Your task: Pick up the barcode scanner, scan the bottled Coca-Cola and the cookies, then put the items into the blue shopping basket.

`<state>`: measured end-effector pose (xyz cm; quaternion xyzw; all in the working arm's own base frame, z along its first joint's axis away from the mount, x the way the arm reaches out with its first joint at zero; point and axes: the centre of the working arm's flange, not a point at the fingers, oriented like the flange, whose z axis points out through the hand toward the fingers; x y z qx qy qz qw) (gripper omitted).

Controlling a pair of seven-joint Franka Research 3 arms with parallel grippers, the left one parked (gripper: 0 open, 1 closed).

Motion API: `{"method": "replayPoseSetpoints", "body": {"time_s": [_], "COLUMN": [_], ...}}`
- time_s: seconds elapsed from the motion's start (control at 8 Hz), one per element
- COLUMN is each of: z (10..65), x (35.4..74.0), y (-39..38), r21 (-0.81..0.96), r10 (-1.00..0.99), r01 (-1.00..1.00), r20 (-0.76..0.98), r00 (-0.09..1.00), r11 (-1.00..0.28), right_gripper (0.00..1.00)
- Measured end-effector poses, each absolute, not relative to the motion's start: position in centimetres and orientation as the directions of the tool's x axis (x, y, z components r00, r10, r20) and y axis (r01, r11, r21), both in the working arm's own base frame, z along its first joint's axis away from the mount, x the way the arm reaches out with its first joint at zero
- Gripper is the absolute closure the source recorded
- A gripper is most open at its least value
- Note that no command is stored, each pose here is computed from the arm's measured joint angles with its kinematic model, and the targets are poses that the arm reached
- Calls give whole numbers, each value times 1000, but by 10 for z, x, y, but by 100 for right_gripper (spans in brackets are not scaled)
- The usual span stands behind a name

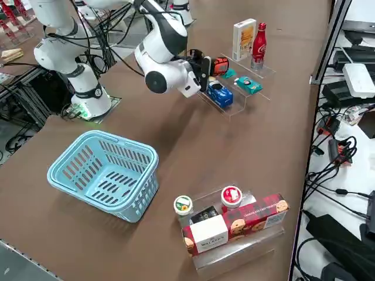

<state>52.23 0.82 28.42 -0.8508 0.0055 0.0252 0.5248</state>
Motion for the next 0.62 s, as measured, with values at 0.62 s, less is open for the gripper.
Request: {"method": "replayPoseSetpoints", "body": {"time_s": [0.62], "z": [332], "x": [524], "y": [-16], "r21": [-489], "r10": [16], "r01": [-115], "r20": [-256], "r00": [967], "r11": [-865], "right_gripper": [57]}}
